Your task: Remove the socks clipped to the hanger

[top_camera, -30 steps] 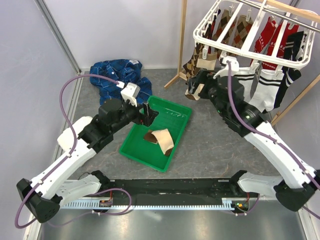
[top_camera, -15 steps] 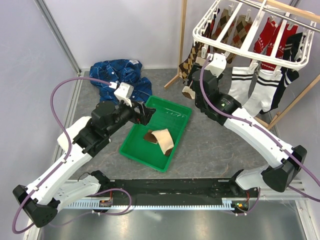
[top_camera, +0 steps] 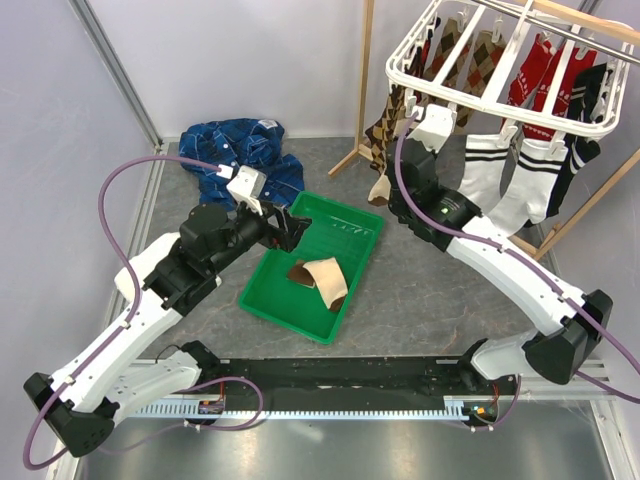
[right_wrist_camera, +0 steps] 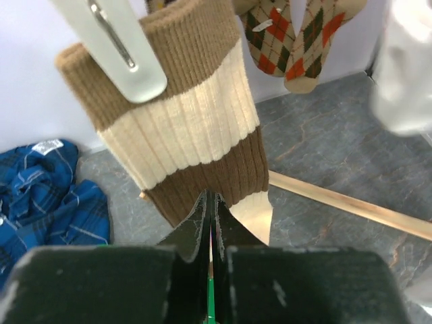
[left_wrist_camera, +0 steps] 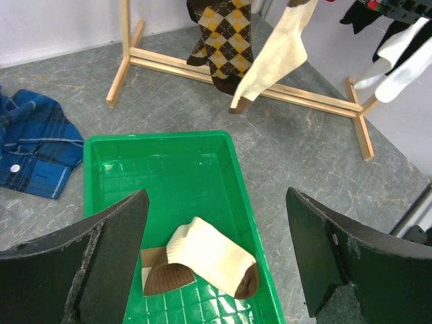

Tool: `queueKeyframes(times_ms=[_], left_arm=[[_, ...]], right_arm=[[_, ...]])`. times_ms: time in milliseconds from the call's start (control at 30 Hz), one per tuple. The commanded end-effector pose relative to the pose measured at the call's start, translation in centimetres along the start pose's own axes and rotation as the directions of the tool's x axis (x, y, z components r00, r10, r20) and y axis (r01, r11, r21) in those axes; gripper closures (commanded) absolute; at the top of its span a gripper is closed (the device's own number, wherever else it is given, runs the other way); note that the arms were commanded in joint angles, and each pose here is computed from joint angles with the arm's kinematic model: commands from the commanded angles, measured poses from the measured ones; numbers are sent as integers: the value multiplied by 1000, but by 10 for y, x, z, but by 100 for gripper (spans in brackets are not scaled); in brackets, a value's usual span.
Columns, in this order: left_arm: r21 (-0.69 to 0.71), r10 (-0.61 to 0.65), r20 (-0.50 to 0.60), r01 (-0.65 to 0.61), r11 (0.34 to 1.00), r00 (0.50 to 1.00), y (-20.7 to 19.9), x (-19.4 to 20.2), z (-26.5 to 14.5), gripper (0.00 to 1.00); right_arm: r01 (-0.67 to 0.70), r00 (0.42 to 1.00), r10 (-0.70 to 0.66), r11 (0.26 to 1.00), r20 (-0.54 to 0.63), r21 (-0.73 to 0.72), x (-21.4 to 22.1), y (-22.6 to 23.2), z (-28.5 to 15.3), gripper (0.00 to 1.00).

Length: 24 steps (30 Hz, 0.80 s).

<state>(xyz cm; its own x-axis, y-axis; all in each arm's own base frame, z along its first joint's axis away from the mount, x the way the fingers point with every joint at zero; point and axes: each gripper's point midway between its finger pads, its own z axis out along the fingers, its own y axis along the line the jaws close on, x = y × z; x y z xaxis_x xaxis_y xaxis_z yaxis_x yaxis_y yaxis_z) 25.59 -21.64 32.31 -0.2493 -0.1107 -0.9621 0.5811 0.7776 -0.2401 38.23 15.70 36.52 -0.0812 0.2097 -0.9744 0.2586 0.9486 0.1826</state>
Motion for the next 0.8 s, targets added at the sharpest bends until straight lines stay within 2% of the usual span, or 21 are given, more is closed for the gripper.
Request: queueKeyframes(times_ms=[0,133,167,233,267,433,500,533,633,767], left_arm=[[53,30,29,-31,998,999,-9,-6,-1,11],[85,27,17,-28,996,999,-14,-3,1,11],[85,27,17,-28,996,999,-14,-3,1,11],[74,38,28,-40,996,999,-12,-6,0,11],[65,40,31,-42,997,999,-11,-6,-1,11],[30,42,56,-43,999,998,-5,-11,-6,11],[32,43,59,-45,998,997,-5,-11,-6,11],[32,41,62,-44,999,997,-5,-12,-7,11],[31,40,62,-42,999,997,-5,-12,-7,11],[27,43,74,-45,999,996,-5,-16,-9,11]], right_arm=[[-15,999,19,993,36,-119,-29,-3,-17,100],[-19,1000,21,987,14,-158,-25,-8,-26,100],[-44,999,45,986,1,-164,-24,-7,-28,96],[-63,998,58,980,-30,-187,-22,-6,-34,77],[-106,994,99,976,-44,-188,-23,-6,-36,60],[-195,980,183,963,-79,-185,-18,-1,-43,38],[-204,978,193,966,-82,-158,-14,4,-41,33],[-204,978,194,967,-80,-150,-13,6,-40,26],[-187,982,185,979,-40,-76,-11,8,-32,21],[-165,986,165,986,0,11,-6,13,-15,20]])
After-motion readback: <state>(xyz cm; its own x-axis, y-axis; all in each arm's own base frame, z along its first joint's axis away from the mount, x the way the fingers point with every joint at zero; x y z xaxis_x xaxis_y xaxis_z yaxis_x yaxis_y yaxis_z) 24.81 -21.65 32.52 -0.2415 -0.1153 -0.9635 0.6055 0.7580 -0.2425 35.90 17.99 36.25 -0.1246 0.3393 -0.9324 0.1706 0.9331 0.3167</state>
